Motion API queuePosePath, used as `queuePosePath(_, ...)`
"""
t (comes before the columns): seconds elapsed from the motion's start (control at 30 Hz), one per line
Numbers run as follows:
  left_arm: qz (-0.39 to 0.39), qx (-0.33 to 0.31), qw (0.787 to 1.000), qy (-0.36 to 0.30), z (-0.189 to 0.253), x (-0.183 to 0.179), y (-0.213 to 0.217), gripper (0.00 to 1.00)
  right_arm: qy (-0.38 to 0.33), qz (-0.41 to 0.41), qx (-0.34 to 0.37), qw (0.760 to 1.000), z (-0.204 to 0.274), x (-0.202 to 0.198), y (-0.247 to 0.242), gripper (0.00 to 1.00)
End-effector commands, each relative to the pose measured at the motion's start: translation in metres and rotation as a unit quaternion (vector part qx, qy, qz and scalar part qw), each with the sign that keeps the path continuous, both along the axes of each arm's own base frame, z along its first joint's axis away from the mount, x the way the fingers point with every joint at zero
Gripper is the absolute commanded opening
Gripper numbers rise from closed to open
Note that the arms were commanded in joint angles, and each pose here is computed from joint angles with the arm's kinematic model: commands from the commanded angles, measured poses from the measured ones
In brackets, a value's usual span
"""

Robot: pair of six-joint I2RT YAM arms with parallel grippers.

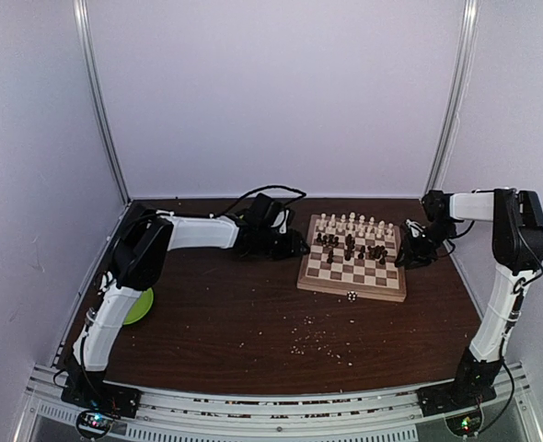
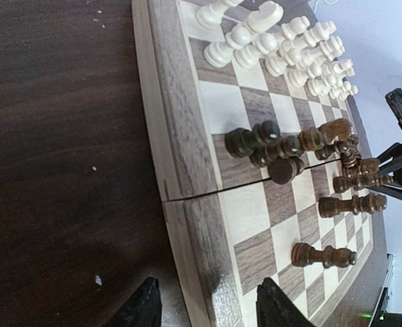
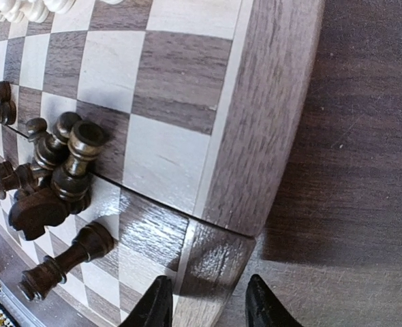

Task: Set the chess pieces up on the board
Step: Move the chessboard to the center of the board.

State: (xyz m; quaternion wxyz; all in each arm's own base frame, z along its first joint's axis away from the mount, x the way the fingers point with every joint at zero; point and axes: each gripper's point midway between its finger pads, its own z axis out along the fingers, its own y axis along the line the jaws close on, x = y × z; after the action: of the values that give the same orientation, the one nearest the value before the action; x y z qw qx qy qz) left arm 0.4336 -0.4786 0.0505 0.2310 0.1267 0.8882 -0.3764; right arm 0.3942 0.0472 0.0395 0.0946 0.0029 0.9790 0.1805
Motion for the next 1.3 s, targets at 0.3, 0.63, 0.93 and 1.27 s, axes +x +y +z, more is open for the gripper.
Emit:
queuePosePath(0.3, -0.035, -0.031, 0.999, 0.016, 0.005, -0.013, -0.024, 0.40, 0.019, 0.012, 0.021, 1.000, 0.000, -0.005, 0.006, 0.32)
queuePosePath(0.63, -0.043, -0.027, 0.999, 0.018, 0.003, -0.024, -0.024, 0.28, 0.034, 0.050, 0.028, 0.998, -0.002, -0.016, 0.024, 0.25)
queuePosePath(0.93, -0.056, -0.022, 0.998, 0.025, 0.000, -0.045, -0.016, 0.17, 0.049, 0.076, 0.058, 0.994, -0.002, -0.039, 0.045, 0.24)
queuePosePath(1.27, -0.064, 0.008, 0.998, 0.014, -0.004, -0.063, 0.008, 0.16, 0.058, 0.139, 0.092, 0.984, 0.011, -0.085, 0.080, 0.24)
